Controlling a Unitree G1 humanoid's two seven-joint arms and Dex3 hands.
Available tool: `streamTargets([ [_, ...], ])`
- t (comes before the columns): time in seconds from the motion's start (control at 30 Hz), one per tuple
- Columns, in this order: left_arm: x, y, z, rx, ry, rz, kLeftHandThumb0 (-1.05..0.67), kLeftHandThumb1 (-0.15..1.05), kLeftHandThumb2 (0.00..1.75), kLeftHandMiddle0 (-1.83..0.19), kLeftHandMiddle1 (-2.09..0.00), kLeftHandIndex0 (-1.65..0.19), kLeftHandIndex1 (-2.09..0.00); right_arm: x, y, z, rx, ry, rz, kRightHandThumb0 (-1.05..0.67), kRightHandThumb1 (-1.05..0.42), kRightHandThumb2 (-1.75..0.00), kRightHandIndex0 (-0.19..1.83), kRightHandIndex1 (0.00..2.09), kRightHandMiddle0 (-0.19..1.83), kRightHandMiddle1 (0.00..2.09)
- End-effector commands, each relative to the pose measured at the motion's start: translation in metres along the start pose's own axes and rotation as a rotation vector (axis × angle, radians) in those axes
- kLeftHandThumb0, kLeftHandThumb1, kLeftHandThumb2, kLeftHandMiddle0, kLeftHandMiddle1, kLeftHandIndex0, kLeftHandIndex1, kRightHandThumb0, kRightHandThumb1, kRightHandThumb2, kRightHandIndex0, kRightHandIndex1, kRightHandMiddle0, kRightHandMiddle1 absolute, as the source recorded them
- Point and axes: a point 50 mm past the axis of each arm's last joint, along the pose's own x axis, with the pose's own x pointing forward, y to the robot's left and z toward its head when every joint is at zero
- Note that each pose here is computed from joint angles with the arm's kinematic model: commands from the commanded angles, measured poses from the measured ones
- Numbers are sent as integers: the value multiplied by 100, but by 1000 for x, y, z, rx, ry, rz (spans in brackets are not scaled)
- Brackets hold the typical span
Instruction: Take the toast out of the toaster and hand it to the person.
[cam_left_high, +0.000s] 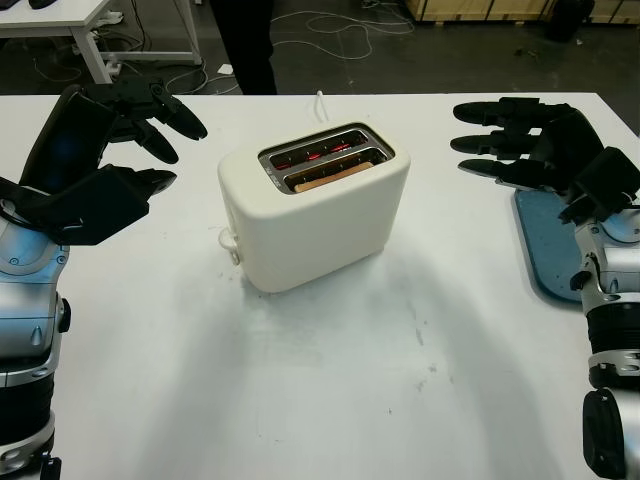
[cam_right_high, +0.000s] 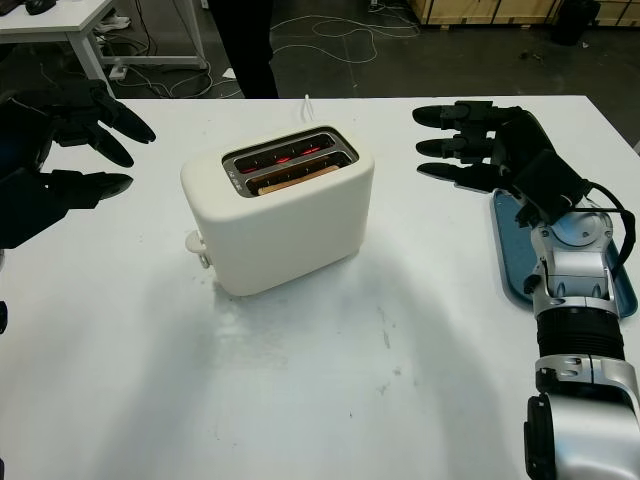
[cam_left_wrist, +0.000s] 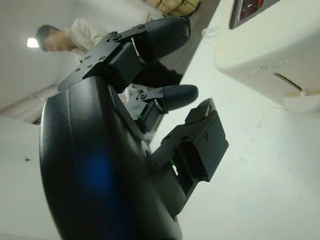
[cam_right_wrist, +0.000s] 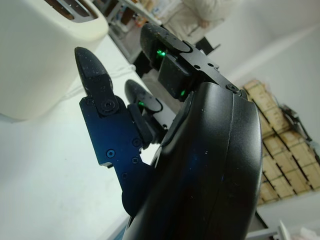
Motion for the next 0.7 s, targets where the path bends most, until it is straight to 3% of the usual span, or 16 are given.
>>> streamTargets([
  [0.0,-1,-1,0,11,-1,9,62,72,26,-77,-122,-73,-101,-2,0,-1,0,-1,-1,-41,-76,0,95,0,84,0],
  [0.67,-3,-2,-1,9,11,12,62,75,22,-75,-121,-71,-100,-2,1,-2,4,10,2,-38,-76,0,94,0,83,0],
])
